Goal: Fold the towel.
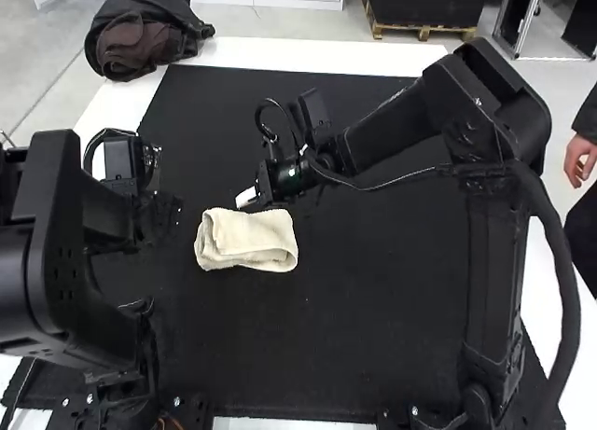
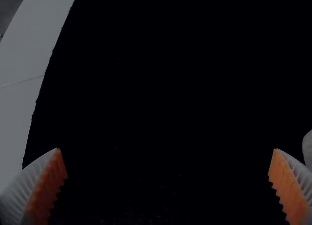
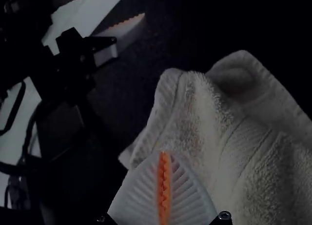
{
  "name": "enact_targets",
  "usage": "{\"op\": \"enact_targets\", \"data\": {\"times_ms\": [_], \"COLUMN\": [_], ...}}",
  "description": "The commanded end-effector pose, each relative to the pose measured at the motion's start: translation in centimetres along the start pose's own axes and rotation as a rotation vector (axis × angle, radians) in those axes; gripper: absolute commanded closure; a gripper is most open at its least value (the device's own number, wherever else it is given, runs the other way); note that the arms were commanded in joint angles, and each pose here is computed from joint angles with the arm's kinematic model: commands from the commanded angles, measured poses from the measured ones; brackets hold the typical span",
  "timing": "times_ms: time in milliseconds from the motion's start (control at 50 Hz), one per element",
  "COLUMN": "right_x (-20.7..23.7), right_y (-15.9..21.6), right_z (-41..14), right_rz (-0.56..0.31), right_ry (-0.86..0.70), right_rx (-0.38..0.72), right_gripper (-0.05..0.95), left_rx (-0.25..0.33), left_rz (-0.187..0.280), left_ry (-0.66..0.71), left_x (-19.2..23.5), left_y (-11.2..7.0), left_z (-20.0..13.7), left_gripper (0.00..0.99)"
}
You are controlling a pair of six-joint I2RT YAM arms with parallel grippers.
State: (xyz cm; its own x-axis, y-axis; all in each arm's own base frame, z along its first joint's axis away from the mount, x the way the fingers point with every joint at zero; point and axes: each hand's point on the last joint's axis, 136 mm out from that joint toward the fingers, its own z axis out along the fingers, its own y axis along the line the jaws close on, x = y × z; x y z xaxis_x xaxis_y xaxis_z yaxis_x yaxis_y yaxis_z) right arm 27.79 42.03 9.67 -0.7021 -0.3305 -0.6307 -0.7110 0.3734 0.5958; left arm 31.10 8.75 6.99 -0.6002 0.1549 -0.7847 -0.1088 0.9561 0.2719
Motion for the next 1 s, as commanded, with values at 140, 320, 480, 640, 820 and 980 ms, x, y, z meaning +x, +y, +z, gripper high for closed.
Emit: {"op": "enact_targets", "data": {"times_ms": [140, 320, 480, 640, 820, 980], "right_x": [0.6, 1.4, 2.5, 4.1, 5.5, 6.9], "right_y": [0.0, -0.5, -1.4, -2.5, -3.5, -4.7], "right_z": [1.7, 2.8, 3.7, 4.8, 5.8, 6.7], "right_rz": [0.003, 0.005, 0.012, 0.012, 0.007, 0.0], "right_ry": [0.0, 0.007, 0.022, 0.036, 0.031, 0.029], "right_rx": [-0.035, -0.043, -0.045, -0.053, -0.066, -0.065], "right_gripper": [0.92, 0.92, 0.92, 0.92, 0.92, 0.92], "left_rx": [0.002, -0.003, -0.001, 0.001, 0.004, 0.003], "left_rz": [-0.025, -0.03, -0.037, -0.053, -0.057, -0.06], "left_ry": [-0.022, -0.029, -0.033, -0.033, -0.035, -0.04], "left_x": [-0.5, -0.8, -1.0, -1.0, -1.0, -1.2], "left_y": [0.1, 0.2, 0.2, 0.2, 0.1, 0.2], "left_z": [-0.2, -0.2, -0.2, -0.2, -0.3, -0.3], "left_gripper": [0.028, 0.028, 0.028, 0.028, 0.028, 0.028]}}
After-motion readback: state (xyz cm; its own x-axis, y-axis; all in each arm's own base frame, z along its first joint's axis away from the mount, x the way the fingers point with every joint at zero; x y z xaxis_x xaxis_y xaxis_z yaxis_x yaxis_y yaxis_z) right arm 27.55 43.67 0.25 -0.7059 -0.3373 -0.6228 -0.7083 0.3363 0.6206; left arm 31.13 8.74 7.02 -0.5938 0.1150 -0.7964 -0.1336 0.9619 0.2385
